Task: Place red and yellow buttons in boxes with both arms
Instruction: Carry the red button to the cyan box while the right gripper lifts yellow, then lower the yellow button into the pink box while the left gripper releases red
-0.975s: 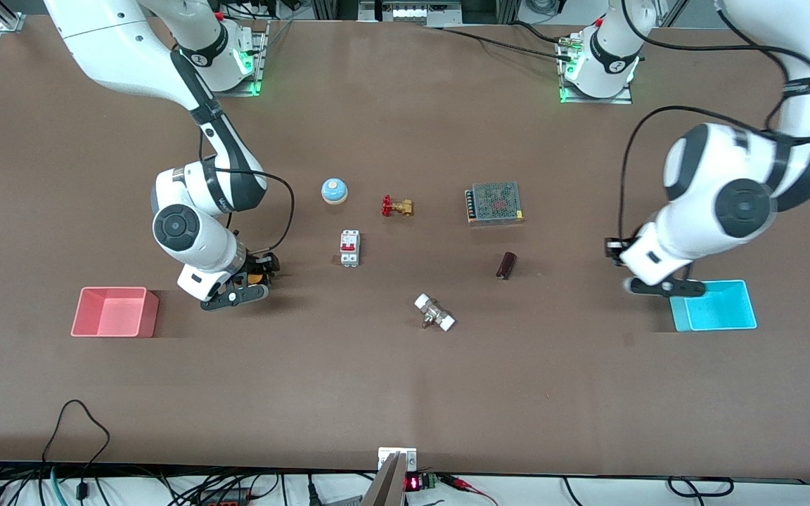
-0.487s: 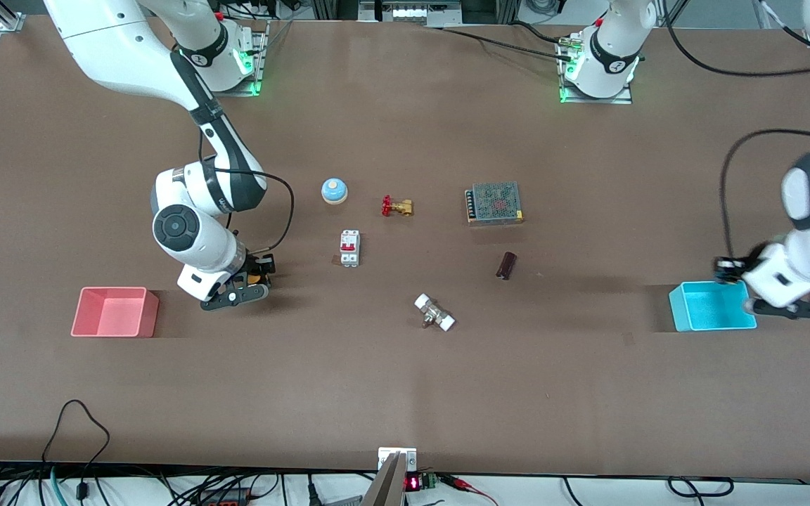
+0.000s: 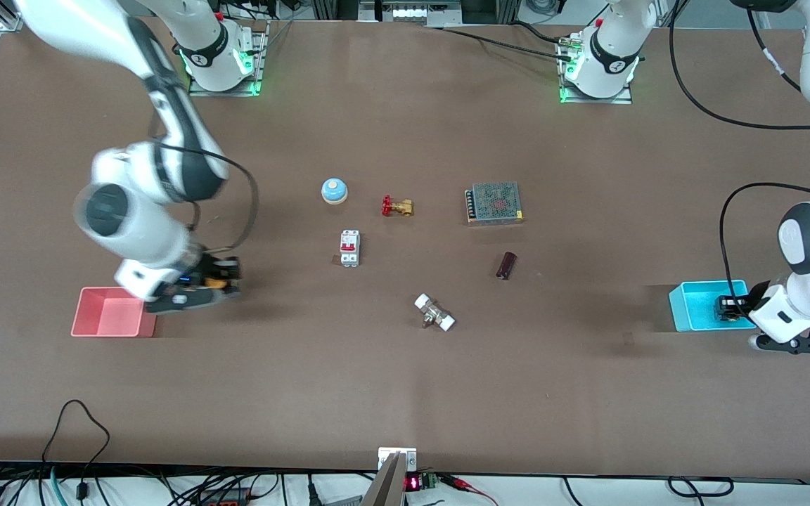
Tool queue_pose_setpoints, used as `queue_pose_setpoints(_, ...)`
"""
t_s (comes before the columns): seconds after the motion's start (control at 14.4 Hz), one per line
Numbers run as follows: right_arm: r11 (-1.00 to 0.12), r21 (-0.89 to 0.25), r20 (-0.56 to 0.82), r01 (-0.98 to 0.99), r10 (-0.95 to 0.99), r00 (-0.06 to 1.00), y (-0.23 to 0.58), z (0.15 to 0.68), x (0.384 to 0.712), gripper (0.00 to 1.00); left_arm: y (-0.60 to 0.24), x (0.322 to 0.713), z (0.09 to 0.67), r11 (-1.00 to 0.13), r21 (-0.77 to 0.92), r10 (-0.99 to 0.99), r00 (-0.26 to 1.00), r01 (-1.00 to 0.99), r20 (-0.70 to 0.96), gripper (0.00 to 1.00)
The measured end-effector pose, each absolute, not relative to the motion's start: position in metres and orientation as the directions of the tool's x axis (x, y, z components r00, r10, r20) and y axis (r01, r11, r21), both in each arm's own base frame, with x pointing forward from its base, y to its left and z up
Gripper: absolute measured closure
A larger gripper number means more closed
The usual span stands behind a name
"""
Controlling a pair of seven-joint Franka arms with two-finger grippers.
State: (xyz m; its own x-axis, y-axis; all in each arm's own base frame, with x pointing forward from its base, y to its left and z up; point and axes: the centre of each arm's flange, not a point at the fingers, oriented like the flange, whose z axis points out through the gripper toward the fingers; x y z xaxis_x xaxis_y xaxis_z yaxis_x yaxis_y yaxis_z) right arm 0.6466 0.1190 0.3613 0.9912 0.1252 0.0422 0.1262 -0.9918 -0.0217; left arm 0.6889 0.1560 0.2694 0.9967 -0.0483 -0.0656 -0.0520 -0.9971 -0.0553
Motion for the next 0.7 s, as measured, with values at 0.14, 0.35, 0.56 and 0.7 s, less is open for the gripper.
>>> queue_pose_setpoints(0.14, -0.996, -0.026, 0.053, 0.084, 0.083, 0.995, 0.081, 0.406, 0.653, 0.63, 0.164, 0.687, 0.266, -0.998, -0.055, -0.038, 0.997, -0.042, -0.065, 0.66)
queue_pose_setpoints(0.35, -0.999, -0.023, 0.079, 0.045, 0.043, 0.996, 0.023, 0.431, 0.664, 0.63, 0.186, 0.681, 0.258, -0.998, -0.047, -0.046, 0.996, -0.049, -0.079, 0.66)
queue_pose_setpoints(0.56, -1.0, -0.016, 0.09, 0.023, 0.022, 0.996, -0.04, 0.421, 0.669, 0.63, 0.193, 0.677, 0.24, -0.998, -0.033, -0.051, 0.994, -0.054, -0.098, 0.66)
queue_pose_setpoints(0.7, -1.0, -0.008, 0.109, 0.014, 0.013, 0.994, -0.077, 0.407, 0.675, 0.63, 0.187, 0.678, 0.236, -0.998, -0.025, -0.059, 0.993, -0.062, -0.101, 0.66)
